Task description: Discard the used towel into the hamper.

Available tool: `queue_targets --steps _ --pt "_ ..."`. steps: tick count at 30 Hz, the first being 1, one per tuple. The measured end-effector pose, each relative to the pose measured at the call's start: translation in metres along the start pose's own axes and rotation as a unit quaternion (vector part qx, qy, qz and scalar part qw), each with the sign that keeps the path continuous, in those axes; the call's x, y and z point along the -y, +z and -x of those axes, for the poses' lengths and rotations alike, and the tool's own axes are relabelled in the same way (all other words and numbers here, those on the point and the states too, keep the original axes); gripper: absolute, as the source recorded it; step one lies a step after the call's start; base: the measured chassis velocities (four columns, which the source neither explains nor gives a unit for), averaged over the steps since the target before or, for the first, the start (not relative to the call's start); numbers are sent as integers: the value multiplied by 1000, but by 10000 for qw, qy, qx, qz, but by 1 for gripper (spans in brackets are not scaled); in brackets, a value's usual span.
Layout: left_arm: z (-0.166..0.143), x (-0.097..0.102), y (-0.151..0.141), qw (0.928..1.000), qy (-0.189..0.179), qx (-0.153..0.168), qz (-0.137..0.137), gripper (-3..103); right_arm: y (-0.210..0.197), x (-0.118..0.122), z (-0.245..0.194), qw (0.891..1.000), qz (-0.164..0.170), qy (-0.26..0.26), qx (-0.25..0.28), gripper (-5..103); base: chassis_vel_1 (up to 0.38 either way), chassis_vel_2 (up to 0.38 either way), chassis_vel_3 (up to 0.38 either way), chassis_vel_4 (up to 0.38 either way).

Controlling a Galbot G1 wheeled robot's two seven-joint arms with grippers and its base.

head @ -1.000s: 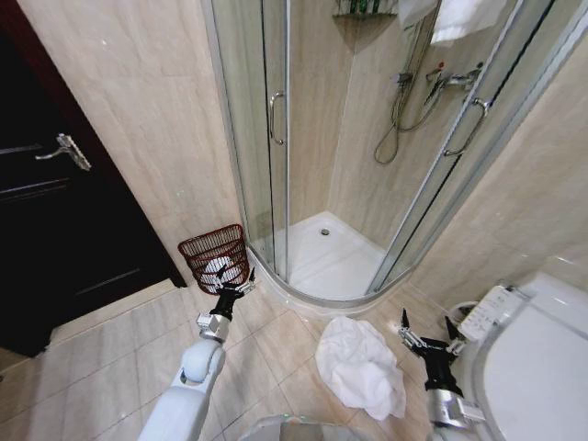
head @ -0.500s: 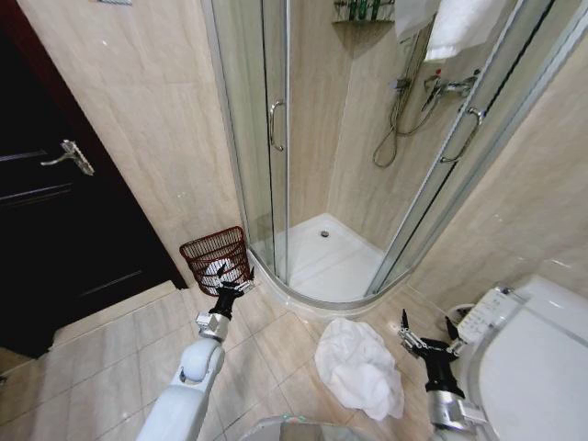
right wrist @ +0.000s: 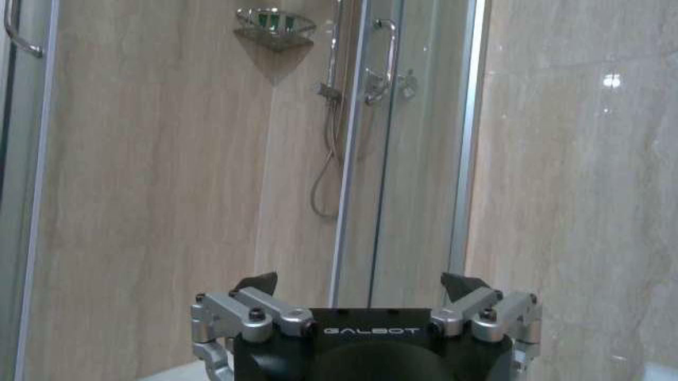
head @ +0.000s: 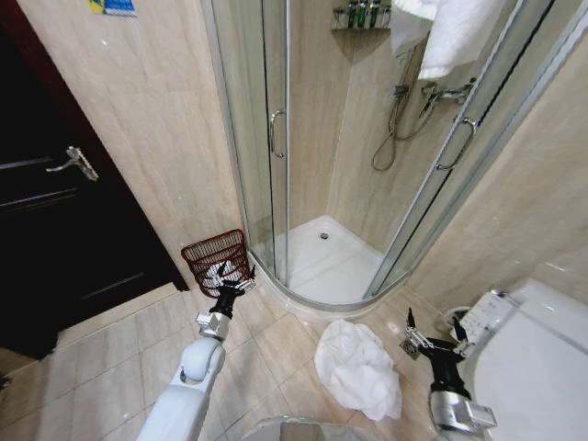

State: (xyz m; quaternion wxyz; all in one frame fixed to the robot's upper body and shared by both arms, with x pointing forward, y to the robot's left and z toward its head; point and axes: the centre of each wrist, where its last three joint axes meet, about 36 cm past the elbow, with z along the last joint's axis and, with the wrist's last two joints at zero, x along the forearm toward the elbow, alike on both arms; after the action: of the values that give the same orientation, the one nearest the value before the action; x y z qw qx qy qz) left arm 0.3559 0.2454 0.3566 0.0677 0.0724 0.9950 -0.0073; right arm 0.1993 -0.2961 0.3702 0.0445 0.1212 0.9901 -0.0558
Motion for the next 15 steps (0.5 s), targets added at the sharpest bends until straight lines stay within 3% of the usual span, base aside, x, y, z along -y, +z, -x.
queue_targets --steps 15 --pt "-7 1 -9 10000 3 53 -64 100 -9 -2 11 10000 20 -10 88 100 0 0 0 0"
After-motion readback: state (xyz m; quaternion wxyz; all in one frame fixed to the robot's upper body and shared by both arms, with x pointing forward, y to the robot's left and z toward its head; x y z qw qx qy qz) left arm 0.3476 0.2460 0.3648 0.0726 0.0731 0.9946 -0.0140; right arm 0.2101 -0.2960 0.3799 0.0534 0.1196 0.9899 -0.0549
